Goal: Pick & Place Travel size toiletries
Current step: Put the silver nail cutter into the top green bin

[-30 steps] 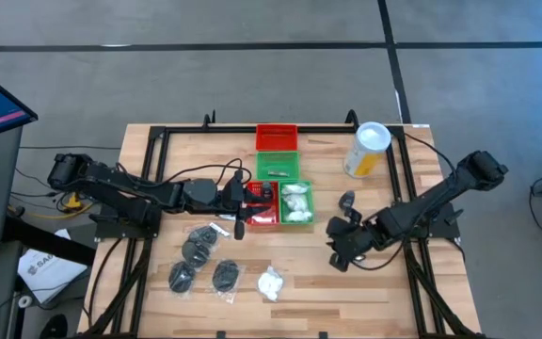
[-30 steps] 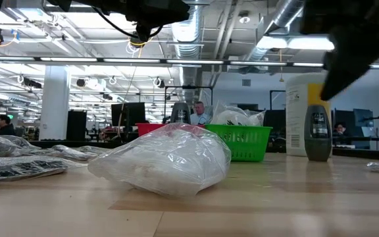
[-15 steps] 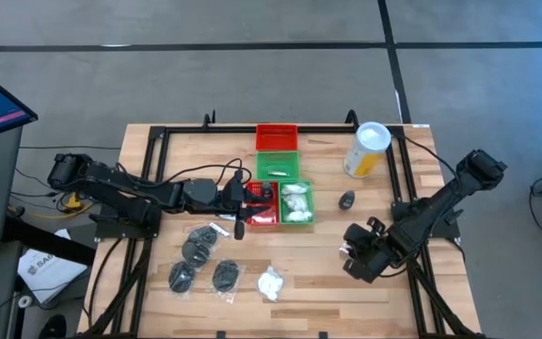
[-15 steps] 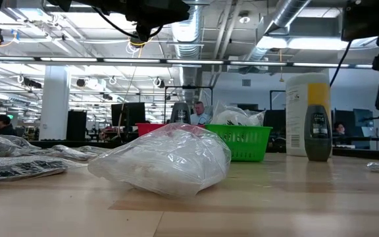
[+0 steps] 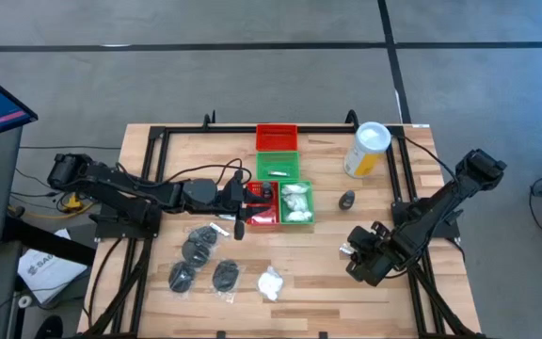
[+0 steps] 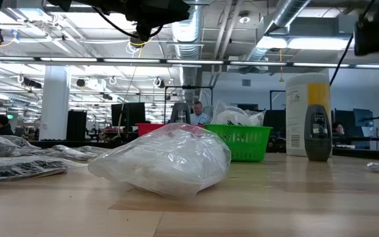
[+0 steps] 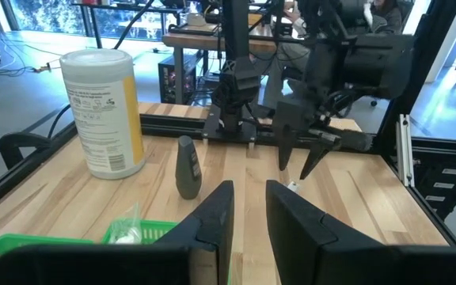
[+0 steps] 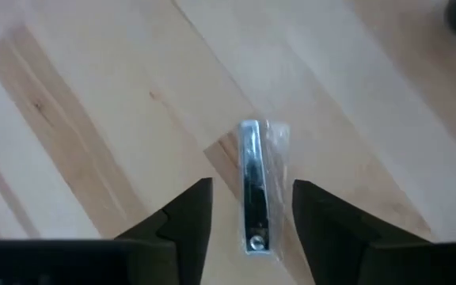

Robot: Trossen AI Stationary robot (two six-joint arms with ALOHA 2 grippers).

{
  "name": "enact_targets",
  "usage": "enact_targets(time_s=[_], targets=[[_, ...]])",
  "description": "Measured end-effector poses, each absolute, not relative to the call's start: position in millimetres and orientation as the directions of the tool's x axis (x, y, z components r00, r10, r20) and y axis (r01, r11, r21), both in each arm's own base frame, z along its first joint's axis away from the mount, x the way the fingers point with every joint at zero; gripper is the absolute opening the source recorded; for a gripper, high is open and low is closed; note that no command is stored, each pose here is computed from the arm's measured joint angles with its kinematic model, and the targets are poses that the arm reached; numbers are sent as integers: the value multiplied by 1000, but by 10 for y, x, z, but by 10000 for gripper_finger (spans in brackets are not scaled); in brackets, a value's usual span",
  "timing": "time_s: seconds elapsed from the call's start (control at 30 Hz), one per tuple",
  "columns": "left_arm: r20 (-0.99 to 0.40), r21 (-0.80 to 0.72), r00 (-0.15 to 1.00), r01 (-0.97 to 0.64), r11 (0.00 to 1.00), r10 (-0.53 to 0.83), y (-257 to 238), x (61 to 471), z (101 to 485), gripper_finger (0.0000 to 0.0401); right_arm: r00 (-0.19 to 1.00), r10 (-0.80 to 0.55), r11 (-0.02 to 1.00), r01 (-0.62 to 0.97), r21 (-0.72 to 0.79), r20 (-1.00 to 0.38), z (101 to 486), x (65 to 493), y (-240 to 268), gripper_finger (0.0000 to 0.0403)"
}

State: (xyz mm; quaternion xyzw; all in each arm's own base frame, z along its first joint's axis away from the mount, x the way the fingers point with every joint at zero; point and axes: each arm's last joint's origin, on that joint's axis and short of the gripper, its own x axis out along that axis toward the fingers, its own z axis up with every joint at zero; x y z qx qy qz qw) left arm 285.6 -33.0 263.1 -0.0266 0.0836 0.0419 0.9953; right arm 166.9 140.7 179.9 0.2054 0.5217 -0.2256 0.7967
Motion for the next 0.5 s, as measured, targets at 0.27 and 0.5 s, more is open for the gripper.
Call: enact_targets(time_s=[0.27, 0.5], targets=[[-169, -48, 982, -89, 995, 80, -329, 2856, 2630, 66, 325, -104, 790, 602, 120, -940, 1627, 1643, 1345, 191], [-168, -48, 982, -93, 995, 84, -329, 2855, 2631, 66, 316, -57, 791, 593, 151, -947, 1476, 1595, 1319, 193]])
